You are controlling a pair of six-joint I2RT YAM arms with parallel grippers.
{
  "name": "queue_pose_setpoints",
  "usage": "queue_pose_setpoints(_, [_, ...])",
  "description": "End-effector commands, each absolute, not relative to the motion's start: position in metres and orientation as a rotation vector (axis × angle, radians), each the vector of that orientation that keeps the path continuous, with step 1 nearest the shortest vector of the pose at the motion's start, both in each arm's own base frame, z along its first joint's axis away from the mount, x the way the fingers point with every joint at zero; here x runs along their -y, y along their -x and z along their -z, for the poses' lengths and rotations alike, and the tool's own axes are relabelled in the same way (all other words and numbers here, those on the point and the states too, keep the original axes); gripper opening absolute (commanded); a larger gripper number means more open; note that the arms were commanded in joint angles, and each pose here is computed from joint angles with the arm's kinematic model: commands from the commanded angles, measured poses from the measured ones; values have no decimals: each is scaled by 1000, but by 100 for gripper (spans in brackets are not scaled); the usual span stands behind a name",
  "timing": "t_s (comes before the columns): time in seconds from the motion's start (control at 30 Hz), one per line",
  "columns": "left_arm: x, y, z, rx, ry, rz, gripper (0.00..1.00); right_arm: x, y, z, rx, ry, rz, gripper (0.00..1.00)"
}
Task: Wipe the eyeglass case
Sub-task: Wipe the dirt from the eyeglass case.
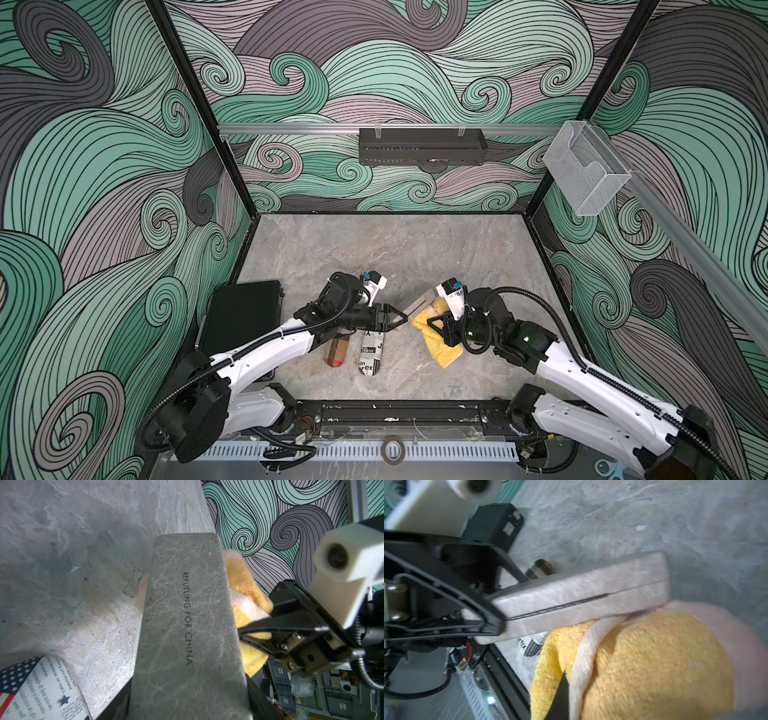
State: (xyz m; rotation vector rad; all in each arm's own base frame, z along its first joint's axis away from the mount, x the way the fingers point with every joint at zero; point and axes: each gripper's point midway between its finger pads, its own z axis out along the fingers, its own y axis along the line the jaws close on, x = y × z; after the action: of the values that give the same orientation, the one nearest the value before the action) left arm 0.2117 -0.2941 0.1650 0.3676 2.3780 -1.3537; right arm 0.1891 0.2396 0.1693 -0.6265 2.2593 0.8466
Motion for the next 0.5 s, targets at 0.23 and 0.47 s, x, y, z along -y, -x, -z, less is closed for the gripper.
queue_pose_setpoints(0.23, [314, -214, -217, -2237, -416, 1553, 45, -286, -155, -183, -2090, 860, -1067, 0])
queue_pose_setpoints(0.47, [313, -210, -221, -2277, -412, 1571, 45, -220, -226, -177, -2129, 437, -639, 0])
